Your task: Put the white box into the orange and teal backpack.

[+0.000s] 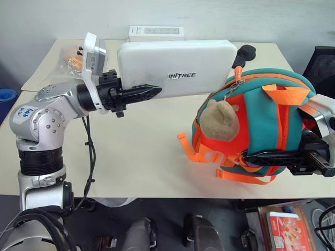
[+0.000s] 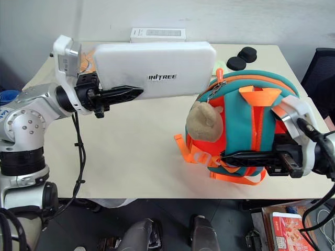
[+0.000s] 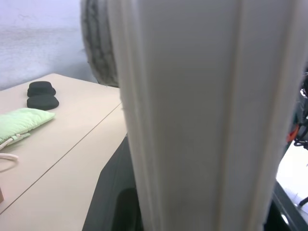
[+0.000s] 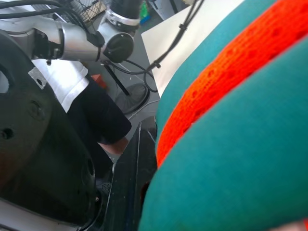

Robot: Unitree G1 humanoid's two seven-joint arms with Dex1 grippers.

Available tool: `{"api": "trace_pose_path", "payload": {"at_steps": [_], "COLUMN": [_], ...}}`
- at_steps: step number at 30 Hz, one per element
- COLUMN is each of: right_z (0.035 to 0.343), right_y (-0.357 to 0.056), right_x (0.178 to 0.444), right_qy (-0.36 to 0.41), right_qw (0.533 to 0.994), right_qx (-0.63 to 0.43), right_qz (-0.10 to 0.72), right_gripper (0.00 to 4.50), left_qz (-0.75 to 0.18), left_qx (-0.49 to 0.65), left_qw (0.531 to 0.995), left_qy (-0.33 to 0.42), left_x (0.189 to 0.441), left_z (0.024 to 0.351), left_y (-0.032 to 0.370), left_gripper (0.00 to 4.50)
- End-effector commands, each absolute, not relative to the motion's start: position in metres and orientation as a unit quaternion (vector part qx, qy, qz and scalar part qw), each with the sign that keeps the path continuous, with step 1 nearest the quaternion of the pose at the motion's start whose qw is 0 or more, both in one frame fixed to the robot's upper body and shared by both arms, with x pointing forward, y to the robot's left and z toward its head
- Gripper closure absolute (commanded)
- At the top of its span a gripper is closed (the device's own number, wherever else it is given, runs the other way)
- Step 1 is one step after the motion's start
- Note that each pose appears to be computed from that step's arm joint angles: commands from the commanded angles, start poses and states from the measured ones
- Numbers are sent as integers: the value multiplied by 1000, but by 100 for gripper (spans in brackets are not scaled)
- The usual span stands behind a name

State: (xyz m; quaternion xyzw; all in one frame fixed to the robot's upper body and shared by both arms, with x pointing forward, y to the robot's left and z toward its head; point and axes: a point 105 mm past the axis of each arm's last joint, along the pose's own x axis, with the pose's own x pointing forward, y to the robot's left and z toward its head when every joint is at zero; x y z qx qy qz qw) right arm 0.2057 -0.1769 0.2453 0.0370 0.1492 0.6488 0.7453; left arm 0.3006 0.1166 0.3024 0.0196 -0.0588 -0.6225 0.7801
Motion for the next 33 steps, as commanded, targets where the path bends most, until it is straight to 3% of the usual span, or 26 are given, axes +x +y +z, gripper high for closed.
{"api": "trace_pose_path", "payload": {"at_steps": [1,12,21,24,28,33], "right_z": [254,244,224,219,213,217], "right_y": [-183,-191,-193,-193,-189,-180], "right_x": [203,197,200,202,202,205], "right_qy": [134,164,181,183,182,163], "right_qw": [752,745,748,749,746,748], "right_qx": [21,48,33,30,24,19], "right_qz": [645,644,638,636,640,644], "right_gripper": [449,449,449,449,449,449], "left_qz": [-635,-643,-743,-753,-748,-717], "left_qx": [35,133,199,219,238,234], "left_qw": [768,752,638,620,617,652], "left_qy": [-79,-51,-28,-27,-49,-73], "left_x": [295,323,298,299,310,322], "left_z": [313,280,255,250,249,243], "left_y": [121,93,50,41,5,-46], "left_gripper": [309,309,309,309,309,309]}}
